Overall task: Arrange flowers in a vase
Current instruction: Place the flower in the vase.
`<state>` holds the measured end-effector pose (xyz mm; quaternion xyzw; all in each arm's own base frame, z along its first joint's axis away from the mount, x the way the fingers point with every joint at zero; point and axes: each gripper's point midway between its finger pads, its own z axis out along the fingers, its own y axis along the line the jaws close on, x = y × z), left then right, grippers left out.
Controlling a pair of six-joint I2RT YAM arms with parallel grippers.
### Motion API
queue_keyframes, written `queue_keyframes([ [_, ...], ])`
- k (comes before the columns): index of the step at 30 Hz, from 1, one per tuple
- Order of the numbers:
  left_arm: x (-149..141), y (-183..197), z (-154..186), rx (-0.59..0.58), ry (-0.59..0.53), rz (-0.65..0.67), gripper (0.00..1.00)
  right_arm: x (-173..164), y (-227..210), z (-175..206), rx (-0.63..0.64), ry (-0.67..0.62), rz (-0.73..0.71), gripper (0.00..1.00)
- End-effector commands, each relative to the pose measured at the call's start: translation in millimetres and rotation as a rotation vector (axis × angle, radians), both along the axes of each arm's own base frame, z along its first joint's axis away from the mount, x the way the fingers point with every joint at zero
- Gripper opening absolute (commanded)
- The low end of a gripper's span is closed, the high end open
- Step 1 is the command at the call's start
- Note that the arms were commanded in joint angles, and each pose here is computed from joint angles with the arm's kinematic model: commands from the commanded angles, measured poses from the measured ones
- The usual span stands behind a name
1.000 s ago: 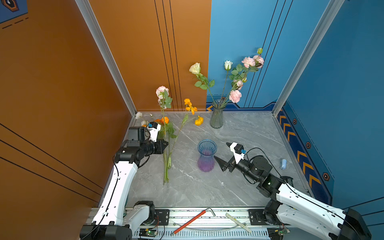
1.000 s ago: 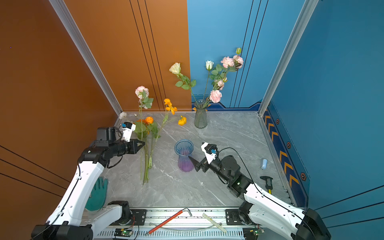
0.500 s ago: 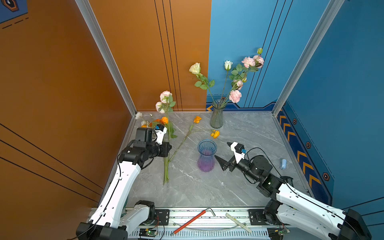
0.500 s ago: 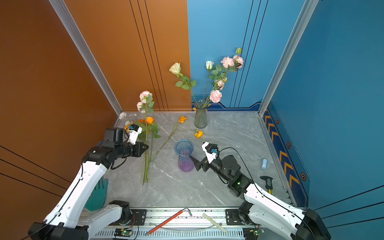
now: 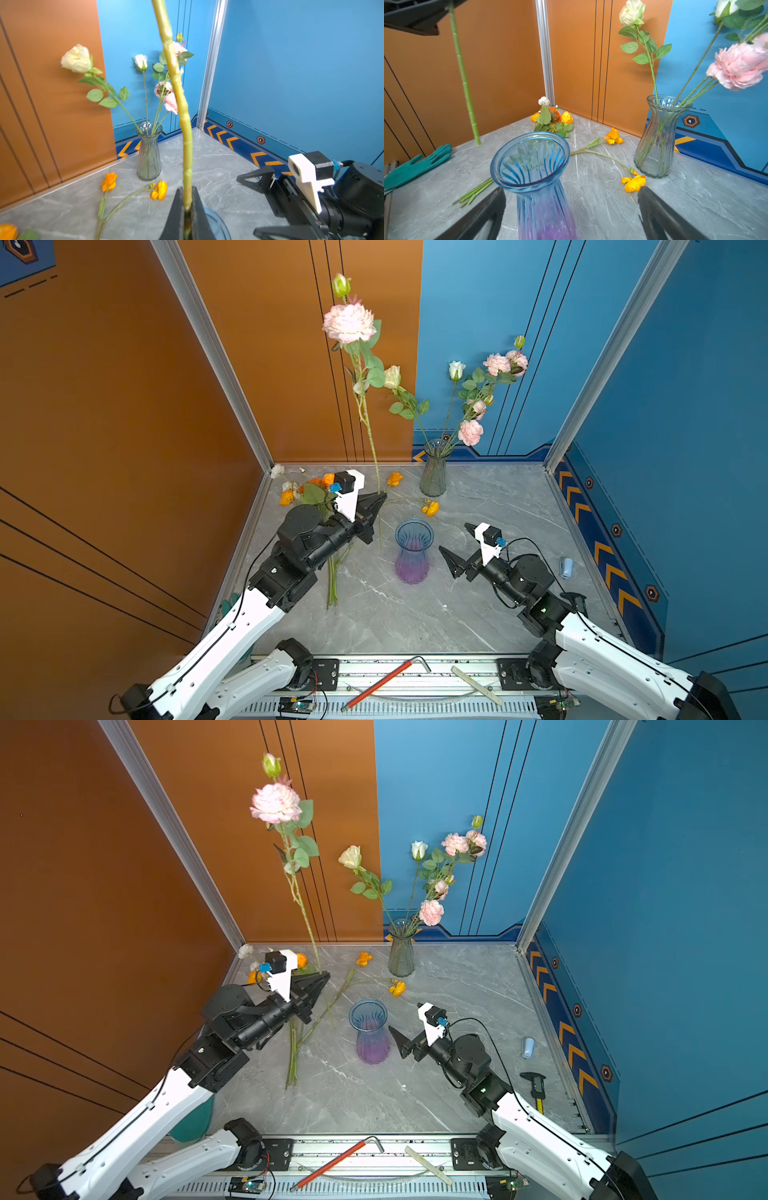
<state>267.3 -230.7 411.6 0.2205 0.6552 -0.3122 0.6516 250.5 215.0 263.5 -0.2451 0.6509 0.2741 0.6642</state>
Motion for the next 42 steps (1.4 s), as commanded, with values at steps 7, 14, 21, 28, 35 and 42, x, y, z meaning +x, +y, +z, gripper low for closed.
queue_keyframes([
  [7,1.4,-43.5,70.0,-0.114,-0.266,0.02,0.0,0.7,-6.4,4.8,0.037,-0.01,-0.022,1.0],
  [14,20.8,-72.3,31.0,-0.05,-0.208,0.006,0.0,-0.4,-9.5,7.4,0.045,-0.017,-0.027,1.0],
  [21,32.0,-83.6,-36.5,0.052,-0.11,0.004,0.0,-1.8,-7.0,7.8,0.048,-0.017,-0.011,1.0],
  [28,32.3,-89.6,-88.7,0.134,-0.04,-0.02,0.0,-2.5,-7.2,8.2,0.05,-0.021,-0.008,1.0],
  [35,31.3,-88.6,-122.9,0.154,0.021,-0.02,0.02,-2.0,-4.7,6.9,0.047,-0.017,0.0,1.0],
  [42,26.5,-80.4,-144.7,0.167,0.067,-0.01,0.09,-2.5,-4.4,6.8,0.046,-0.018,0.004,1.0],
])
